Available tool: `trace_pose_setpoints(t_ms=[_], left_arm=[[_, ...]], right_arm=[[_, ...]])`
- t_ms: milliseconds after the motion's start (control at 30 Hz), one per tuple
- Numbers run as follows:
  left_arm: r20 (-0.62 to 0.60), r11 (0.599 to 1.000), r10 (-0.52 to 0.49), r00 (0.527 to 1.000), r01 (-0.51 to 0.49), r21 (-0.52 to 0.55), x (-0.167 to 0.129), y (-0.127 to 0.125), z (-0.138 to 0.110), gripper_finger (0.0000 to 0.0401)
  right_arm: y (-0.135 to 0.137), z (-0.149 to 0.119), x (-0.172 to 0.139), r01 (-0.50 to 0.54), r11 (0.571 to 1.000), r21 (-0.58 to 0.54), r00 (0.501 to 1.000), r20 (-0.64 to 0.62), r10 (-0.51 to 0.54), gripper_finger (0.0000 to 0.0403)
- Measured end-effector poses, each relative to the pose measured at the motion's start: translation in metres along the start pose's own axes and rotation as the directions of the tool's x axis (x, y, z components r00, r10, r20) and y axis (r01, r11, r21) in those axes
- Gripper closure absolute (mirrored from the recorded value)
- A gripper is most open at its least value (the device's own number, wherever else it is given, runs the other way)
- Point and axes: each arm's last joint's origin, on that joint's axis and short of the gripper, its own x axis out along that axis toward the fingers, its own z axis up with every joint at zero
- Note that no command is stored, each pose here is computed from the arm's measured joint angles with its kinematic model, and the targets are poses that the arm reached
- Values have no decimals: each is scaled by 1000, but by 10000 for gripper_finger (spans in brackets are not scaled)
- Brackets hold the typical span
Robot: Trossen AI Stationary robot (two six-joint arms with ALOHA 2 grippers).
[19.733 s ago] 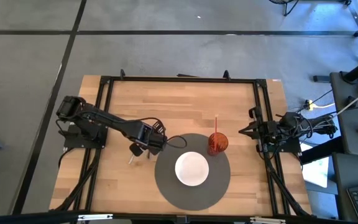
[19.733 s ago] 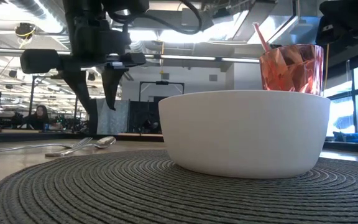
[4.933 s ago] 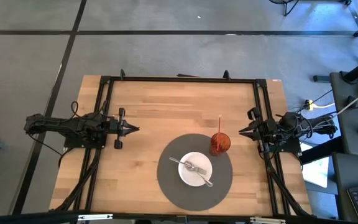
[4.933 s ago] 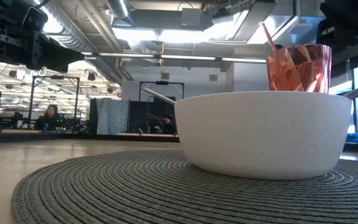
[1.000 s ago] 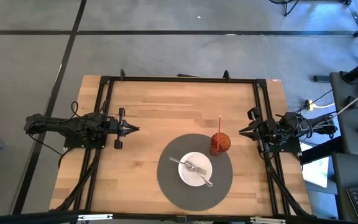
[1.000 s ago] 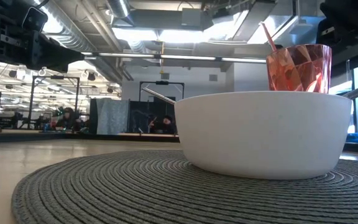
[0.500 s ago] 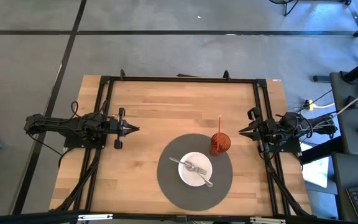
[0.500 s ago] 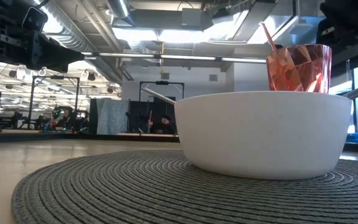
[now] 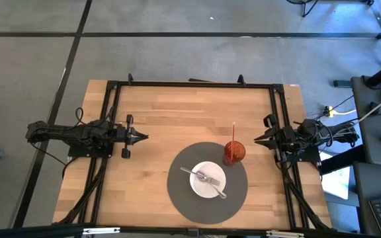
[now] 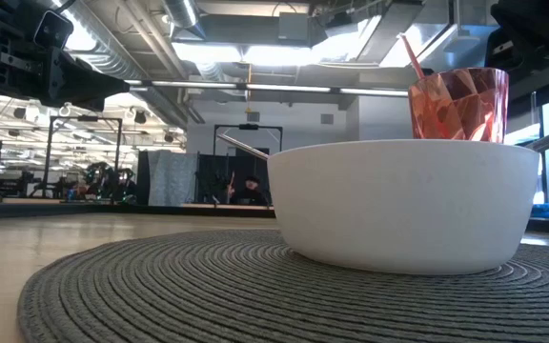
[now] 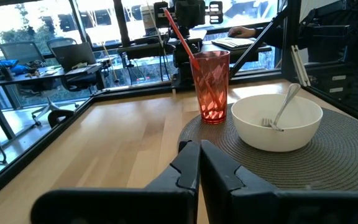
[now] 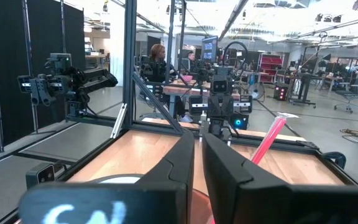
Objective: Pick & Place Utensil
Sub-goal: Return to Home Position
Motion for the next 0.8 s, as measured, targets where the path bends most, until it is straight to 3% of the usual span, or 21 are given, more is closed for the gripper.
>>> trace_pose_setpoints(t_ms=[800], left_arm=[[0, 1000, 0, 1000, 0, 0, 0, 0, 0, 397]], right_arm=[[0, 0, 0, 0, 1000, 0, 1000, 0, 0, 368]])
